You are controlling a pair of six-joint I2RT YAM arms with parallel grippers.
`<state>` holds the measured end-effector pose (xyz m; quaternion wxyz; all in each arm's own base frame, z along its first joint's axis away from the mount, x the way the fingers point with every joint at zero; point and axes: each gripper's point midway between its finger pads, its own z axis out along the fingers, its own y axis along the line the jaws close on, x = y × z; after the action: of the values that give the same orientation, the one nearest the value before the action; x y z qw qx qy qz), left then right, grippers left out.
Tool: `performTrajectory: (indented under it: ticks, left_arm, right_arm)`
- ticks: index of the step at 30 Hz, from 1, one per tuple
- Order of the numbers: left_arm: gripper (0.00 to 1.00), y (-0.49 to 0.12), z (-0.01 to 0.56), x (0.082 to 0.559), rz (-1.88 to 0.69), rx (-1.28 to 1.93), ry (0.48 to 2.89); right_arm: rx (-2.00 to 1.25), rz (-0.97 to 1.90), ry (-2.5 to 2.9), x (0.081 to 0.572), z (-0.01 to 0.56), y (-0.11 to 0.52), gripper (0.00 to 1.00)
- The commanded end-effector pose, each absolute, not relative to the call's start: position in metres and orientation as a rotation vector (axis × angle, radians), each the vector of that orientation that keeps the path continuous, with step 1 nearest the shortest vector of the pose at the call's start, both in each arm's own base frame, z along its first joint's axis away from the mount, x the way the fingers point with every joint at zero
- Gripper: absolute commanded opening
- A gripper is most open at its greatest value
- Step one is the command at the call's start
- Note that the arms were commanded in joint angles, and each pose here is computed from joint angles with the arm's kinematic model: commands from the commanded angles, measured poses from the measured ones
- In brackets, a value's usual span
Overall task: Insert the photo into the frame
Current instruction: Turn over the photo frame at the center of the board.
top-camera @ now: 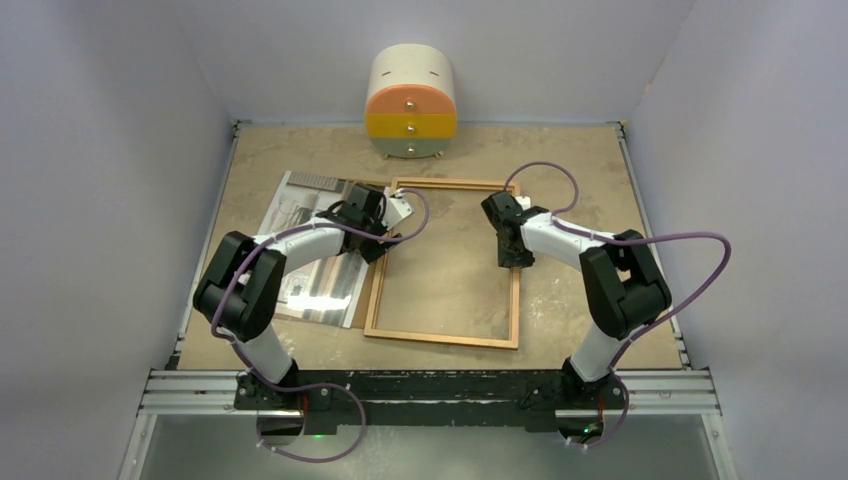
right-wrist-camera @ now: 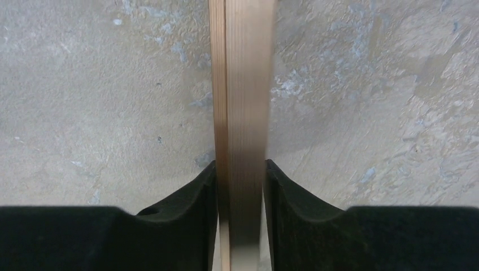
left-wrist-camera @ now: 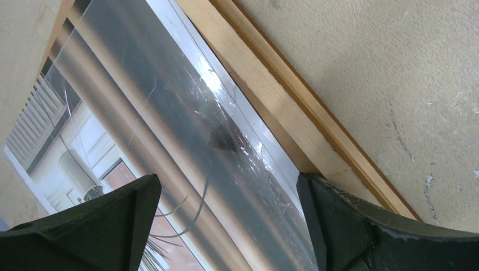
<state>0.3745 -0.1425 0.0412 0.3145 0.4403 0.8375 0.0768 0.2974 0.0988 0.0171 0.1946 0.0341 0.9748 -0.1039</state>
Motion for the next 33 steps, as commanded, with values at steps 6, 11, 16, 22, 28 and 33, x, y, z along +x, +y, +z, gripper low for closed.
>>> performTrajectory:
  ticks: [6,11,16,22,28,33]
  left_arm:
    - [1.0,-0.137,0.033,0.369,0.244,1.209,2.2]
    - [1.0,-0.141,0.037,0.366,0.25,1.226,2.176]
    - [1.0,-0.163,0.05,0.361,0.209,1.238,2.145]
    - [1.0,-0.183,0.055,0.36,0.191,1.263,2.116]
    - [1.0,-0.199,0.052,0.362,0.188,1.276,2.112]
    - [1.0,-0.218,0.056,0.364,0.151,1.284,2.105]
  right_arm:
    - [0.09,-0.313,2.749,0.295,-0.002,0.099,0.5]
    - [0.108,-0.321,2.744,0.298,0.0,0.096,0.52]
    - [0.208,-0.3,2.734,0.308,0.012,0.08,0.51]
    - [0.337,-0.237,2.746,0.314,0.015,0.06,0.49]
    - [0.414,-0.229,2.755,0.31,0.013,0.048,0.44]
    - [0.486,-0.236,2.696,0.314,0.028,0.038,0.49]
